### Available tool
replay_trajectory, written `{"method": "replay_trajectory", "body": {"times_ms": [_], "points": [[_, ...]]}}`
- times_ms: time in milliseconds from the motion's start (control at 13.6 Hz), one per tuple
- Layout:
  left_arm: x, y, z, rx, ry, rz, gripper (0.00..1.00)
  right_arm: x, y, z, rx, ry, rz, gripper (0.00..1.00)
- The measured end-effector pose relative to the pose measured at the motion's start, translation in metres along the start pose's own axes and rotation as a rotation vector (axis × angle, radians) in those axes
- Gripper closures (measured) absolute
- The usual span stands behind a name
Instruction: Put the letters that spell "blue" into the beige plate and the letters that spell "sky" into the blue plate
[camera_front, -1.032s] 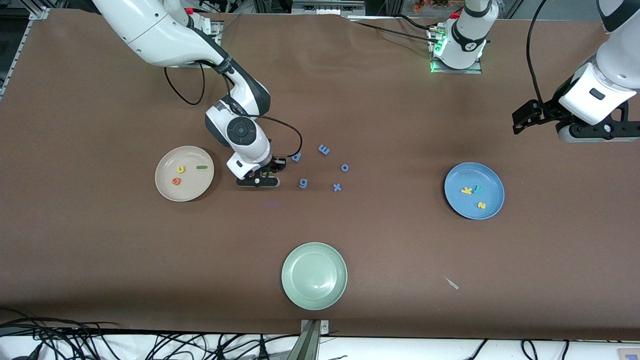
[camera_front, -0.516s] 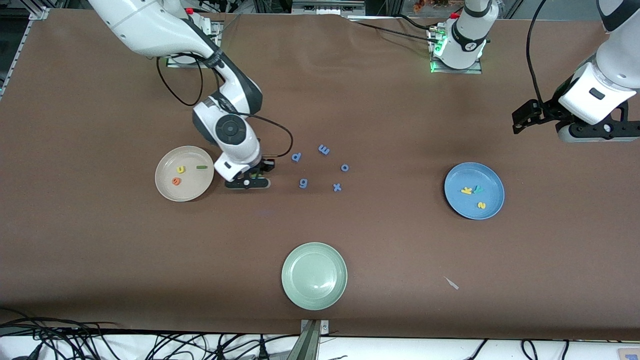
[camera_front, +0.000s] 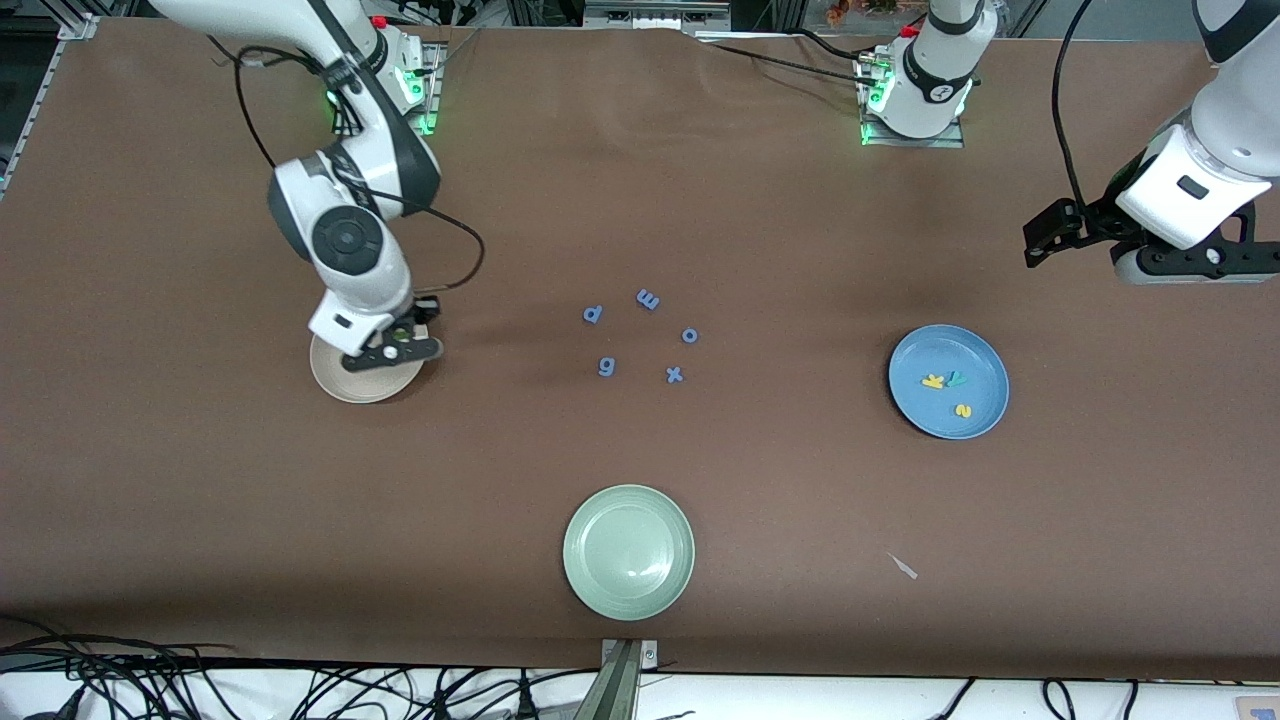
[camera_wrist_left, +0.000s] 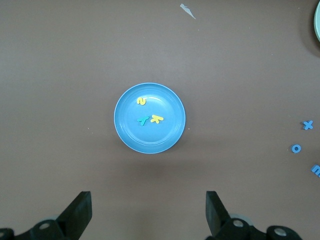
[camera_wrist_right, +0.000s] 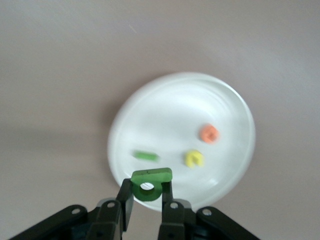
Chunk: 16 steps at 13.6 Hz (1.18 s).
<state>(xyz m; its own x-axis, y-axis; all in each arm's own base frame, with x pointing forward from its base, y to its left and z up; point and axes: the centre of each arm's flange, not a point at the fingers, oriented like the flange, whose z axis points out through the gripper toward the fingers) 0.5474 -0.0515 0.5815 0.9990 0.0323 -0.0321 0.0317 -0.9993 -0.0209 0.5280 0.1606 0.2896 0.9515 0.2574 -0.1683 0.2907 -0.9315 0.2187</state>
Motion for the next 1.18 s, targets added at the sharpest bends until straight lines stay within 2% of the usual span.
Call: {"method": "replay_trajectory", "body": {"times_ms": [74,221,516,590,811,1032,1179], "points": [[0.000,0.000,0.000,0.000,0.000,0.000,0.00,-0.010,0.015,0.005,0.005,-0.011,-0.009,0.68],[0.000,0.000,0.000,0.000,0.000,0.000,0.00,-0.017,0.032,0.011,0.033,-0.021,-0.015,0.51],[0.000,0.000,0.000,0.000,0.000,0.000,0.00,-0.012,0.035,-0.003,0.083,-0.001,0.020,0.07],[0.000,0.000,0.000,0.000,0.000,0.000,0.00,-0.011,0.037,-0.015,0.098,-0.002,0.035,0.01],[0.000,0.000,0.000,0.000,0.000,0.000,0.00,-0.011,0.052,-0.091,0.134,-0.010,0.082,0.00],[0.000,0.001,0.000,0.000,0.000,0.001,0.00,-0.025,0.074,-0.187,0.148,0.032,0.107,0.00],[0.000,0.001,0.000,0.000,0.000,0.002,0.00,-0.040,0.094,-0.232,0.156,0.058,0.107,0.00]]}}
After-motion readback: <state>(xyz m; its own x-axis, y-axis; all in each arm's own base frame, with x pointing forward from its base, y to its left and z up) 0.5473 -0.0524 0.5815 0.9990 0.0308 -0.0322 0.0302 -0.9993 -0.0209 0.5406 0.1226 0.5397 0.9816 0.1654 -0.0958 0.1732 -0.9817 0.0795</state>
